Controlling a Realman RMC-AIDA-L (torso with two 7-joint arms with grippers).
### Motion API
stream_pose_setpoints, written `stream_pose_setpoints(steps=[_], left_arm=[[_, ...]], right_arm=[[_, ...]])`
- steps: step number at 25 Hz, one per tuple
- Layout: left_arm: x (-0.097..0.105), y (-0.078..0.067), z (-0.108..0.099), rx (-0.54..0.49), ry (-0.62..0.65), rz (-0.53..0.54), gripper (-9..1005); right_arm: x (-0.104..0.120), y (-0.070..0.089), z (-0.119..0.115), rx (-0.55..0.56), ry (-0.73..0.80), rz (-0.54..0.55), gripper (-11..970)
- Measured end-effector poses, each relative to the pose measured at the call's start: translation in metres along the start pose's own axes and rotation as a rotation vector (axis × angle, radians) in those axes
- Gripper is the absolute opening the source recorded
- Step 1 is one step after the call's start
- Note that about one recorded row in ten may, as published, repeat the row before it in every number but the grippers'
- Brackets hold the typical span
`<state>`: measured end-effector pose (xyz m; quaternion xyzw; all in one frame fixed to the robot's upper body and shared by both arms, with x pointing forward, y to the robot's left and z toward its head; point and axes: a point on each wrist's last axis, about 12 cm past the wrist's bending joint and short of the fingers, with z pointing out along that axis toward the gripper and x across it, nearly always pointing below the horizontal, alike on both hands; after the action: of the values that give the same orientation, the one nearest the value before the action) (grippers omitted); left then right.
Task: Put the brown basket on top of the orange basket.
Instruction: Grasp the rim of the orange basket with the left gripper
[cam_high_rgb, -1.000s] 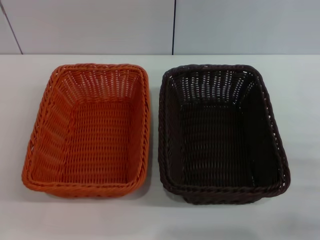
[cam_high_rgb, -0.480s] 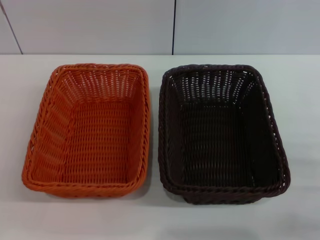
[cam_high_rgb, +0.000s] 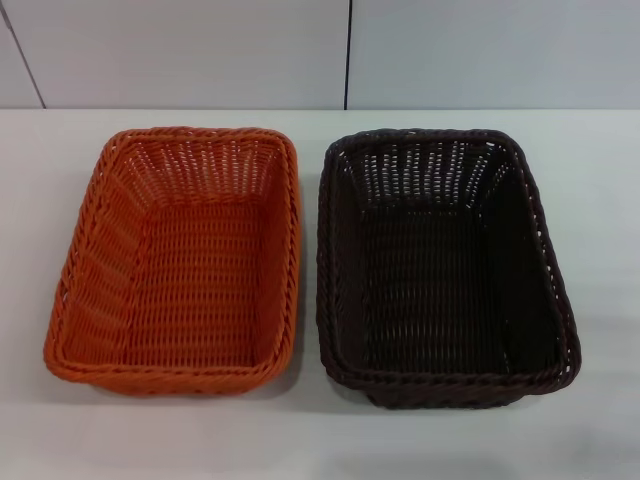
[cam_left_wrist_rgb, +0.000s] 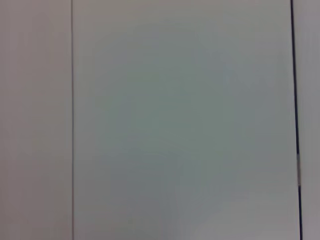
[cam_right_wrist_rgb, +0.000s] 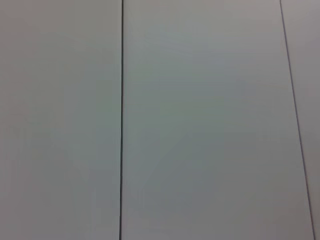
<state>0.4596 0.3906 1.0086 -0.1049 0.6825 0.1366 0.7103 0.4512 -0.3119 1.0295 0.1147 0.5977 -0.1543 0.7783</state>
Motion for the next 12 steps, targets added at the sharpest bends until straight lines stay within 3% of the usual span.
stream_pose_setpoints(steps=[6,7,11,12], left_arm=[[-0.011,-0.008,0.012,0.045,-0.057,0.028,768],[-0.024,-0.02,0.022,0.116,-0.121,0.109,768],[-0.028,-0.026,0.029,0.146,-0.122,0.136,768],[-0.036,-0.031,0.042,0.189,-0.081,0.126,768]], right_arm=[[0.001,0.0,-0.001,-0.001,0.006,-0.001,824],[0.001,0.0,-0.002,-0.002,0.01,-0.002,824],[0.002,0.0,-0.003,-0.008,0.02,-0.002,824],[0.003,0.001,-0.003,-0.01,0.022,-0.002,824]])
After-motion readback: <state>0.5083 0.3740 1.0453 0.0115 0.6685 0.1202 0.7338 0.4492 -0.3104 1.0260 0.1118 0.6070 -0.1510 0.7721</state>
